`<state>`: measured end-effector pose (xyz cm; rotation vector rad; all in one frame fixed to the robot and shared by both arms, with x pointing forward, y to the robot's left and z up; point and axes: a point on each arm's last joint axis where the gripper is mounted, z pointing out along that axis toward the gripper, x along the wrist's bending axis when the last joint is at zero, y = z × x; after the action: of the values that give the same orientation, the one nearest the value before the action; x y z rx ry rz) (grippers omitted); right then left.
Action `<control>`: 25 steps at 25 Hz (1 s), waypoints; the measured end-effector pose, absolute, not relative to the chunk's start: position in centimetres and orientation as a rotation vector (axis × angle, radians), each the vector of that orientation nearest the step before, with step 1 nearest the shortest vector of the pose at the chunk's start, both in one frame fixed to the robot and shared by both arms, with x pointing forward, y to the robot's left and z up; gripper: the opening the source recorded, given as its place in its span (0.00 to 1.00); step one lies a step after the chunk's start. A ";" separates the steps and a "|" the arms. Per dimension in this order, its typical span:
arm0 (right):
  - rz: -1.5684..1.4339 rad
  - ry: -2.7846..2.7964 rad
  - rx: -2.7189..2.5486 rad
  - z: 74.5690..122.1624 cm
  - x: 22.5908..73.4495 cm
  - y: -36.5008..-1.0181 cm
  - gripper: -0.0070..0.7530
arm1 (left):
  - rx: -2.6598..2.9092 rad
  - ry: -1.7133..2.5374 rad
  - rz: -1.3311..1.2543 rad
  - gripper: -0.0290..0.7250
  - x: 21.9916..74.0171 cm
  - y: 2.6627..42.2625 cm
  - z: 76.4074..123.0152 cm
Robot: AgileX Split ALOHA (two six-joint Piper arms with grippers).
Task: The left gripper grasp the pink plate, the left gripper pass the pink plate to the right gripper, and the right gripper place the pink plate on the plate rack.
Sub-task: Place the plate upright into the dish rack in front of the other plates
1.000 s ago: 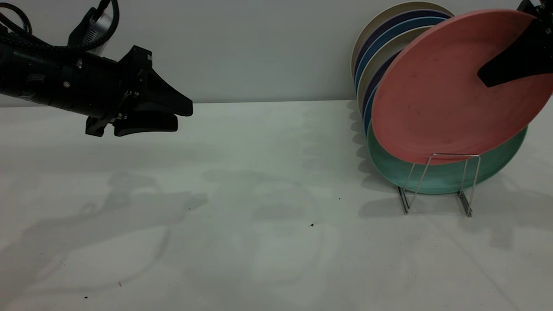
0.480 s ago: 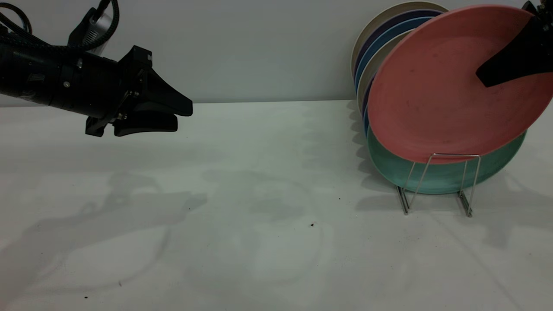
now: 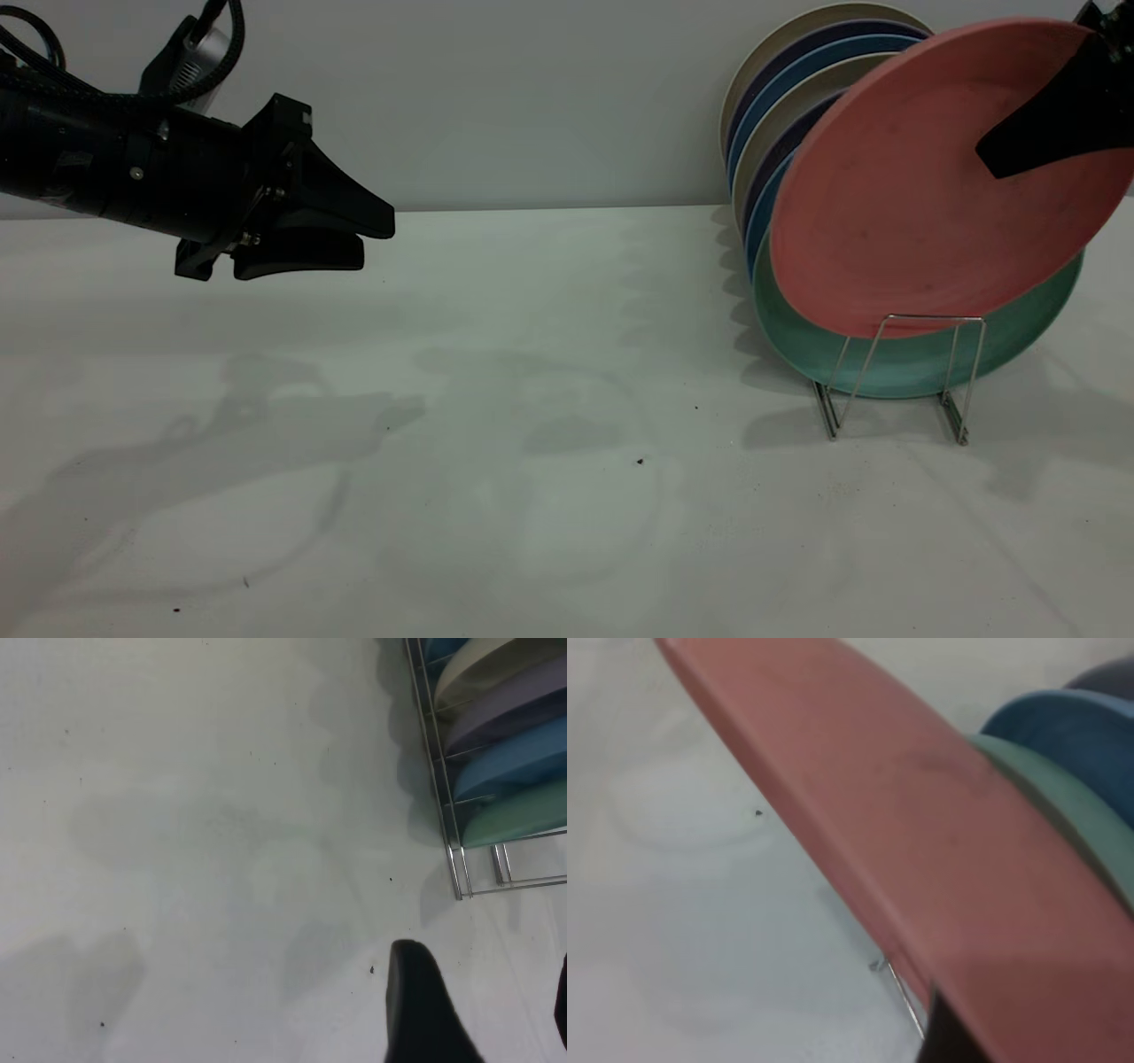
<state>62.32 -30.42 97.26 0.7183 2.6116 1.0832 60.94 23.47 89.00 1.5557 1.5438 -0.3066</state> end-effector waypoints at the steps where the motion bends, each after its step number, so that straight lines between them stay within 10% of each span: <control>1: 1.085 2.611 0.742 97.2 62.3 -30.4 0.69 | 1.556 1.544 -0.307 0.57 60.9 23.5 89.0; 25: 1.093 2.620 1.151 96.9 61.9 -30.6 0.70 | 1.556 1.544 -0.306 0.57 60.9 23.5 89.0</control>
<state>61.91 -30.61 96.89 1.1514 2.6201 1.0925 60.94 23.48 88.99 1.5558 1.5443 -0.3060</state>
